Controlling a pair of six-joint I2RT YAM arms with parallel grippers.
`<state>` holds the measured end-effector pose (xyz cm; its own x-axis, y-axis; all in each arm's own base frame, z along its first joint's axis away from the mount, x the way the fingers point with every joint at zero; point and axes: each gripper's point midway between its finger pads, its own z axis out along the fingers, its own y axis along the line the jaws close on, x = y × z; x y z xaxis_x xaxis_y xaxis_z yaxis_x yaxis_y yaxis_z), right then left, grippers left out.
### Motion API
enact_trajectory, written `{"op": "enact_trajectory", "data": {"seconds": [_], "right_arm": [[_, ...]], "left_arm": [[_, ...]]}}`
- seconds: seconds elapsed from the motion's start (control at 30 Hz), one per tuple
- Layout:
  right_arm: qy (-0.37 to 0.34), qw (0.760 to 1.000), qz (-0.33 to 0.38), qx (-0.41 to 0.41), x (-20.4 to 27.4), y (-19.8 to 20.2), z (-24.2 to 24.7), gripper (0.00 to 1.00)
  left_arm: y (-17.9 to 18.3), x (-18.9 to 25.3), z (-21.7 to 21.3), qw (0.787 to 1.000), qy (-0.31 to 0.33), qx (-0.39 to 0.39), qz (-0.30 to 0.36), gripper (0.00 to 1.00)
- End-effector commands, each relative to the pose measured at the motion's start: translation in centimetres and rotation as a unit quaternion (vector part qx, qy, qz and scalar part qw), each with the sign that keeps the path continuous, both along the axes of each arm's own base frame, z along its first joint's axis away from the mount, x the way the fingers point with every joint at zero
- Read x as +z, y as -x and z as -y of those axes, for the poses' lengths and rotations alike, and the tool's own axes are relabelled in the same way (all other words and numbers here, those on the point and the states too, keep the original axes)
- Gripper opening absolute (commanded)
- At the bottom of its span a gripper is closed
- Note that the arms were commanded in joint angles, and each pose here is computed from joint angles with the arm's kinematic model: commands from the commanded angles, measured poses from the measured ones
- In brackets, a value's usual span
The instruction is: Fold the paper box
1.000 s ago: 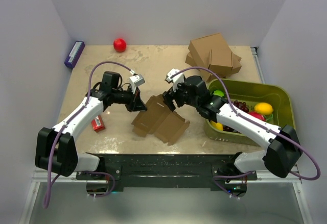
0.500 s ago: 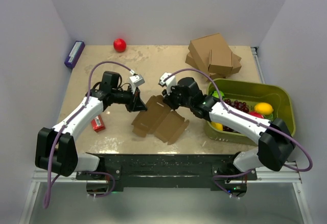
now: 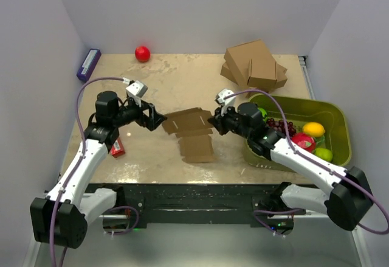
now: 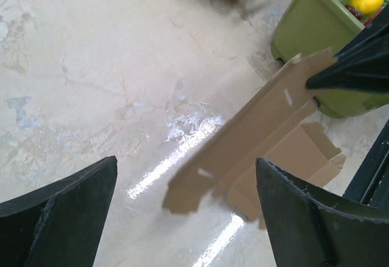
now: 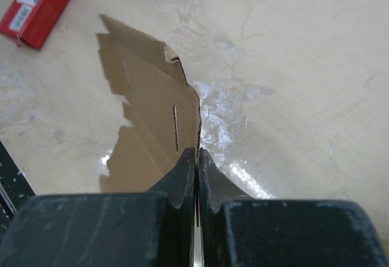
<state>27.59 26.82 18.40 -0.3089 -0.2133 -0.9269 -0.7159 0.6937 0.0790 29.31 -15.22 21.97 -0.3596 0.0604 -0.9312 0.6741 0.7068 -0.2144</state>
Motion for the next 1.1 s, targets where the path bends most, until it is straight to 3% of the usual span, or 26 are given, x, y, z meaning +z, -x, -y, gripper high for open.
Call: {"op": "enact_trajectory", "data": {"seconds": [0.0, 0.1, 0.47, 0.67, 0.97, 1.07], "right_arm": [[-0.086, 0.996, 0.032, -0.019, 4.6, -0.6, 1.1, 0.00], [-0.101, 0.994, 0.032, -0.018, 5.4, -0.6, 1.8, 0.00], [-0.145, 0.988, 0.037, 0.033, 8.1, 1.3, 1.7, 0.00], [-0.157, 0.986, 0.040, 0.047, 9.2, 2.4, 1.8, 0.00], [-0.157, 0.985, 0.036, 0.062, 9.3, 3.0, 1.6, 0.00], [-0.158, 0.985, 0.034, 0.067, 9.3, 3.2, 1.6, 0.00]], "left_arm": [[0.5, -2.1, 0.8, 0.999, 0.018, -0.027, -0.043, 1.00], [1.0, -2.0, 1.3, 0.998, 0.028, -0.049, -0.040, 1.00], [-0.5, -3.7, 0.3, 0.998, 0.001, -0.009, -0.064, 0.99], [-0.6, -2.7, 0.1, 0.999, 0.010, -0.003, -0.043, 0.94], [0.0, -1.9, 0.9, 0.998, 0.028, -0.035, -0.032, 0.71], [0.5, -1.7, 1.7, 0.997, 0.044, -0.062, -0.032, 0.56]]}}
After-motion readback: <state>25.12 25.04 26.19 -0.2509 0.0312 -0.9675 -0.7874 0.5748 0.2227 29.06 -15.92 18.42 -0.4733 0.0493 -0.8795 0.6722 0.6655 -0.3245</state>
